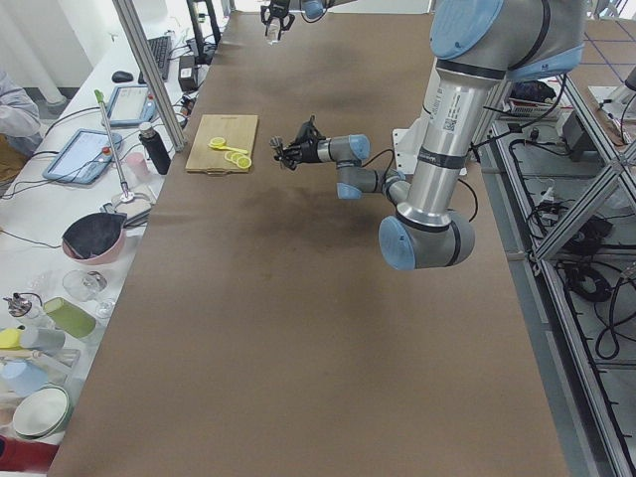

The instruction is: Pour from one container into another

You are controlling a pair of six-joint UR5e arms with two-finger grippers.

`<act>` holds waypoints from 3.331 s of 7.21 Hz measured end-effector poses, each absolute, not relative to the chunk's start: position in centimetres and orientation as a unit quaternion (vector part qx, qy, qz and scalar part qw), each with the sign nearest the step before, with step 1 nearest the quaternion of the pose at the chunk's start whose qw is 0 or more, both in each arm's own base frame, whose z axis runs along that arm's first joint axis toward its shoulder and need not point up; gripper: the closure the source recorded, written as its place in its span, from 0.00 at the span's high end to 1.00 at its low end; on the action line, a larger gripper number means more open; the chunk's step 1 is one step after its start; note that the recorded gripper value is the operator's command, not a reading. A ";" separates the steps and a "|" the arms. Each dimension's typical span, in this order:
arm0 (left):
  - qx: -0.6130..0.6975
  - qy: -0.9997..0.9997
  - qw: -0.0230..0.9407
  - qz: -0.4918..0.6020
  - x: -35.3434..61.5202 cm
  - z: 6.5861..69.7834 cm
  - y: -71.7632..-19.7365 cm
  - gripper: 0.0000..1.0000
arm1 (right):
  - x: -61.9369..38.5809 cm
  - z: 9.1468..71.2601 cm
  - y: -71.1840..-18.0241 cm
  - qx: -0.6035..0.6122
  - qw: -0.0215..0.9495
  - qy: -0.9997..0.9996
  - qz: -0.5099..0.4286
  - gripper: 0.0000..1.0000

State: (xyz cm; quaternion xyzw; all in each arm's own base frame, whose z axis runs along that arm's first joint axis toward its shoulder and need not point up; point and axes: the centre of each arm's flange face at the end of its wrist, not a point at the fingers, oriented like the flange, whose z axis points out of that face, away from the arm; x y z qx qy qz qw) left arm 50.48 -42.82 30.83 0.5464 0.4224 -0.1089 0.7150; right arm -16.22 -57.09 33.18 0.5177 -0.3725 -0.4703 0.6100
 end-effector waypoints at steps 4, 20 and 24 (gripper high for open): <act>0.535 0.440 0.720 -0.046 56.6 26.9 -44.6 0.00 | -16.5 27.6 -55.2 0.508 0.612 -0.375 -0.475 0.00; 0.552 0.481 0.676 0.082 63.0 20.8 -36.5 0.00 | -34.2 18.1 -57.0 0.441 0.551 -0.315 -0.634 0.00; 0.579 0.470 0.658 0.101 62.6 18.4 -36.4 0.00 | -36.7 19.6 -51.4 0.387 0.576 -0.396 -0.601 0.00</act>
